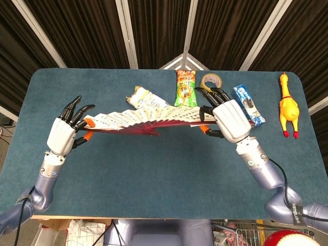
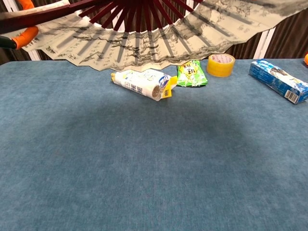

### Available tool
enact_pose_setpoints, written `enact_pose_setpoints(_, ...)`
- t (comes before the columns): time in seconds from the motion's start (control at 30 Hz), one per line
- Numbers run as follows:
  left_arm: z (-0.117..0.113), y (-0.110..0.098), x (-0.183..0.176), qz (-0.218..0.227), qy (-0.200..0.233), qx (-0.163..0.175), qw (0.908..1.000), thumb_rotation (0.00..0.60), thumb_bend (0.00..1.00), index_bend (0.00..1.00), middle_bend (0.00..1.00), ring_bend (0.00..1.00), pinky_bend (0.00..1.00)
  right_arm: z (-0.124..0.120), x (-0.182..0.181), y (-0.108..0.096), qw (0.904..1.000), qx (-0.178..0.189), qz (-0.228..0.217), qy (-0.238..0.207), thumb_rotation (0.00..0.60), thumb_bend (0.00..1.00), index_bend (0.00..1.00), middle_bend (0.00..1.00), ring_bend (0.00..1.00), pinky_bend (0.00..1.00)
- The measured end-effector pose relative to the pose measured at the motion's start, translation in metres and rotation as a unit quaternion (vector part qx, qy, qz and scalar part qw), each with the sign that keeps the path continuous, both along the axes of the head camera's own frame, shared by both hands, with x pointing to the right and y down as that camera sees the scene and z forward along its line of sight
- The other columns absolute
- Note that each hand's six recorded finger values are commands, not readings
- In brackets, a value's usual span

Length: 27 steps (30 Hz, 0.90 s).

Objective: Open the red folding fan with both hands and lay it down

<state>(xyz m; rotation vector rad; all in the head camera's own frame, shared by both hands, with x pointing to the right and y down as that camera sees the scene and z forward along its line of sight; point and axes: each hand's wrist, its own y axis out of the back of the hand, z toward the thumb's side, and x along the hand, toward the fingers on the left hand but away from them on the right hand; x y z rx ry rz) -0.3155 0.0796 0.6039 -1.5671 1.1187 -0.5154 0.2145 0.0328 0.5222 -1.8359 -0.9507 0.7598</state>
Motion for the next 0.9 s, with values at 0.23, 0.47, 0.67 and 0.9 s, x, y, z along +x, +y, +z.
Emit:
enact_pose_setpoints(0.23, -0.006, 0.002, 0.007, 0.008, -0.009, 0.039, 0.9992, 0.6, 0.57, 0.65, 0.23, 0.02, 0.18, 0.015, 0.012, 0.008, 1.0, -0.003, 0.002, 0.003, 0.6, 0.52, 0.98, 0.16, 0.26, 0.17)
enact_pose_setpoints(0.47, -0.01, 0.004, 0.012, 0.02, -0.042, 0.086, 0.9952, 0.6, 0.57, 0.64, 0.23, 0.02, 0.18, 0.033, 0.02, 0.017, 1.0, -0.001, 0.005, 0.003, 0.6, 0.52, 0.98, 0.16, 0.26, 0.17)
enact_pose_setpoints(0.67, -0.007, 0.008, 0.017, 0.029, -0.051, 0.098, 0.9935, 0.6, 0.57, 0.42, 0.13, 0.0, 0.16, 0.048, 0.026, 0.023, 0.9996, 0.004, 0.004, 0.027, 0.6, 0.51, 0.59, 0.14, 0.21, 0.11)
enact_pose_setpoints(0.9, 0.004, 0.01, 0.014, 0.04, -0.06, 0.064, 0.9953, 0.6, 0.57, 0.13, 0.0, 0.0, 0.13, 0.068, 0.034, 0.03, 0.9953, -0.036, 0.002, 0.09, 0.6, 0.35, 0.05, 0.09, 0.17, 0.07)
